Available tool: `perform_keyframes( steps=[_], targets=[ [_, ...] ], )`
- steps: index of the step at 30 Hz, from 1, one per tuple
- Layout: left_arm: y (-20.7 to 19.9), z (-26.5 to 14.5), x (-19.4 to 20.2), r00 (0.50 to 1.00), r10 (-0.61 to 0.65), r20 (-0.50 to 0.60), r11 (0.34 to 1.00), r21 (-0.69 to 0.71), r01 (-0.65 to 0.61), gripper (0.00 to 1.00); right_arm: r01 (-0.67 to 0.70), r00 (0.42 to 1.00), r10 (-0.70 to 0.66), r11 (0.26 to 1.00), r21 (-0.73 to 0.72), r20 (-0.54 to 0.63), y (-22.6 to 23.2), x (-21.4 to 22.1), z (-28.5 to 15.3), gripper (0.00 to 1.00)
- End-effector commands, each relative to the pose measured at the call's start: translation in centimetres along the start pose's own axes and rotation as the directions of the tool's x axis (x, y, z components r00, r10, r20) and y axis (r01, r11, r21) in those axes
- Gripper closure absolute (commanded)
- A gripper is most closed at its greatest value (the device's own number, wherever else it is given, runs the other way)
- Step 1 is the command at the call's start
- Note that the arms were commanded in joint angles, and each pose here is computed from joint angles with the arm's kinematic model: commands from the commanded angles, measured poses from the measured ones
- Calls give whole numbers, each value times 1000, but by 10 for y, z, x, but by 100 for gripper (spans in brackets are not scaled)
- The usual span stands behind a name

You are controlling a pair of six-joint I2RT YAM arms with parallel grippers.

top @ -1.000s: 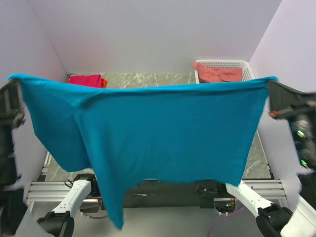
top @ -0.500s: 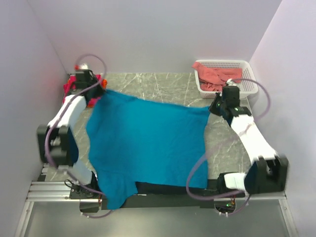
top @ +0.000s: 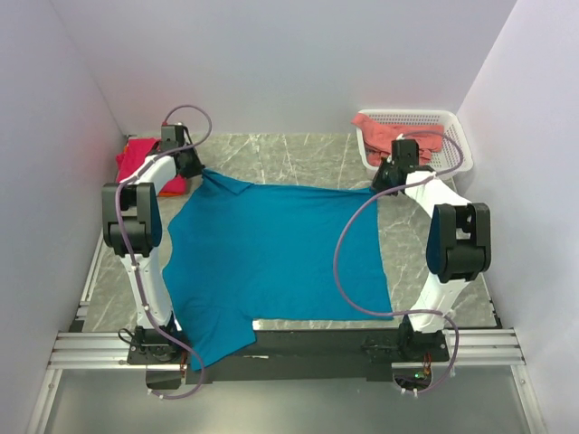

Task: Fold and stack the t-shirts
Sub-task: Flatten the tshirt out, then fold the tshirt

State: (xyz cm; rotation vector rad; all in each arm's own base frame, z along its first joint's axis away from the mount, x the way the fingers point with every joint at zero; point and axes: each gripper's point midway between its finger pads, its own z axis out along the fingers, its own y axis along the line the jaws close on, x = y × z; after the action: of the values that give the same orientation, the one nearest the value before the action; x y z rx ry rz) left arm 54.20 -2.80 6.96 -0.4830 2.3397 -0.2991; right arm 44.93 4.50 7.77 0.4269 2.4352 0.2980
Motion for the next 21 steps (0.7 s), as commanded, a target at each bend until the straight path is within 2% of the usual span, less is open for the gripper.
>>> perform_keyframes(
  steps=[1, 11, 16, 21],
  targets=[
    [-14, -9, -44, 993, 3, 120, 1000, 6, -4, 100, 24, 994, -26, 999, 25, 103, 5, -43, -6, 100],
    [-22, -16, -72, 990, -20, 140, 1000, -15, 22, 100, 24, 994, -30, 998, 57, 102, 1, -62, -11, 100],
    [-23, -11, -49, 996, 0, 91, 998, -62, 5, 100, 28, 996, -30, 999, 33, 85, 4, -54, -11, 100],
    [-31, -39, -35, 994, -21, 106, 997, -71, 29, 100, 43, 995, -46, 998, 40, 91, 3, -54, -20, 100]
  ],
)
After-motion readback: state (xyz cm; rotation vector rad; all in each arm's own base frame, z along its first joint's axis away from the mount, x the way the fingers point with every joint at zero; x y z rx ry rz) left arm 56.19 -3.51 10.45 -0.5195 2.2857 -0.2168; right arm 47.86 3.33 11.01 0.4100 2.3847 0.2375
